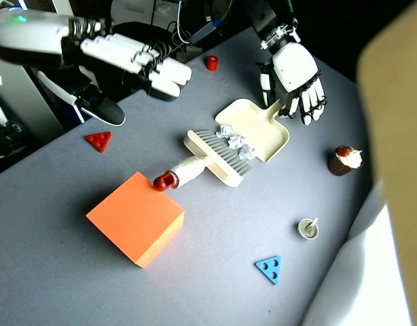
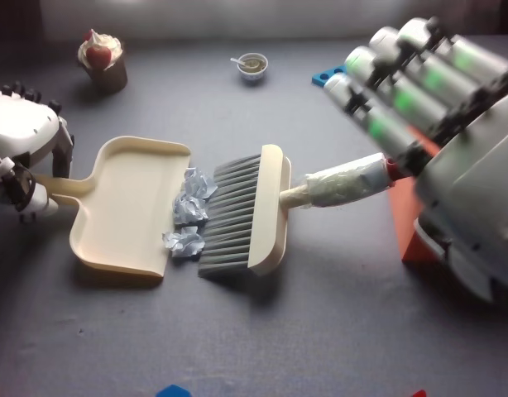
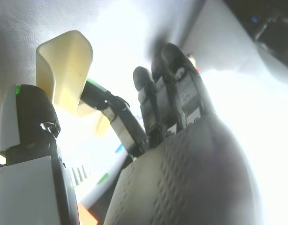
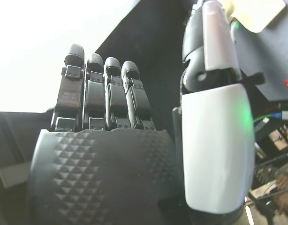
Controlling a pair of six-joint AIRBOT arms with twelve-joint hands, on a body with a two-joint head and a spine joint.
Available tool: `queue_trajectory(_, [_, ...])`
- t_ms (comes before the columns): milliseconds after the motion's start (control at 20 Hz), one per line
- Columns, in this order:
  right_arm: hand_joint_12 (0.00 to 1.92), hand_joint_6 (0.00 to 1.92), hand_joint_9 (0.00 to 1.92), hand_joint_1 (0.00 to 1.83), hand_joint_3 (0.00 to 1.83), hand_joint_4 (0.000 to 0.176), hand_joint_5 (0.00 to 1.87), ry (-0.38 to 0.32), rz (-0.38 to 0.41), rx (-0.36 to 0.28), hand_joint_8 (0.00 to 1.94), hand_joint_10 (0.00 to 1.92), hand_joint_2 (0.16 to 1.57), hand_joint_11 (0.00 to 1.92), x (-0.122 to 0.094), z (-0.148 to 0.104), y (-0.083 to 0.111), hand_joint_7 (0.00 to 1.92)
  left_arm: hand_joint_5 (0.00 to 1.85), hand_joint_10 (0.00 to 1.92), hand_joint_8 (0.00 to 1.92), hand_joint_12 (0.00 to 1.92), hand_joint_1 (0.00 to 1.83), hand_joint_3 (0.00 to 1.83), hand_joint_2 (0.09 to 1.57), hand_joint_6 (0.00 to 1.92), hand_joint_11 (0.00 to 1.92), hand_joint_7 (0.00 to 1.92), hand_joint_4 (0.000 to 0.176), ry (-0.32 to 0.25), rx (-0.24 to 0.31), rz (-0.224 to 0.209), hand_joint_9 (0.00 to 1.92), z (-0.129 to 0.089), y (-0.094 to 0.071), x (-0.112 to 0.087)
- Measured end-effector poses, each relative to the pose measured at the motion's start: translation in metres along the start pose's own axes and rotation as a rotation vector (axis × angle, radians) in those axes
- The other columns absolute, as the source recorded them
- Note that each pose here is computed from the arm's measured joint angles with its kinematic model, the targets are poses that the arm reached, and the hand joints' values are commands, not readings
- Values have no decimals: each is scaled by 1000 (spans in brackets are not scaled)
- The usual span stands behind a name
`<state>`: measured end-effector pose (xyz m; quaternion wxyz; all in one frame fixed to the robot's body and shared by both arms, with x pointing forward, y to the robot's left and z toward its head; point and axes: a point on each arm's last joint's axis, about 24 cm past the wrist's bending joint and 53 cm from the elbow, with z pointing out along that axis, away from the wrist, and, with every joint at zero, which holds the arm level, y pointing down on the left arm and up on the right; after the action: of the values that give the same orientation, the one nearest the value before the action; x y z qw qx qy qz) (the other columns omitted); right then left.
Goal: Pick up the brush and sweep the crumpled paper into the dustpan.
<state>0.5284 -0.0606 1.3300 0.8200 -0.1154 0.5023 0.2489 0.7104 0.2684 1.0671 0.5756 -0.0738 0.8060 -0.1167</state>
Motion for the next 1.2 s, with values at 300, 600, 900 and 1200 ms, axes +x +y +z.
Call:
queue_trajectory(300, [4, 0, 56, 1059, 0, 0, 65, -110, -72, 90, 0, 3, 918, 133, -10, 0, 6, 9, 1050, 3, 1, 359, 1081, 0, 1084, 866, 202, 396, 56, -2, 5, -4, 317, 1, -3, -1])
queue_trajectory(600, [2, 0, 48, 1025, 1, 0, 49, -46, -93, 175, 0, 0, 935, 128, 23, 4, 2, 0, 1038, 4, 1, 322, 1070, 0, 1088, 886, 260, 404, 73, 4, 11, -10, 369, 1, -5, -1])
queue_trajectory(900, [6, 6, 58, 1015, 2, 0, 67, 29, -57, 246, 1, 3, 930, 138, 56, 9, -9, 15, 1022, 1, 0, 282, 1087, 0, 1097, 911, 194, 390, 17, 11, 12, -4, 292, 2, -4, 0])
queue_trajectory(1200, [13, 9, 80, 1069, 0, 0, 94, 37, -66, 272, 7, 6, 918, 153, 83, 23, -17, 43, 1022, 7, 3, 289, 1067, 1, 1096, 913, 226, 384, 71, -5, 24, 12, 321, 4, -7, -7])
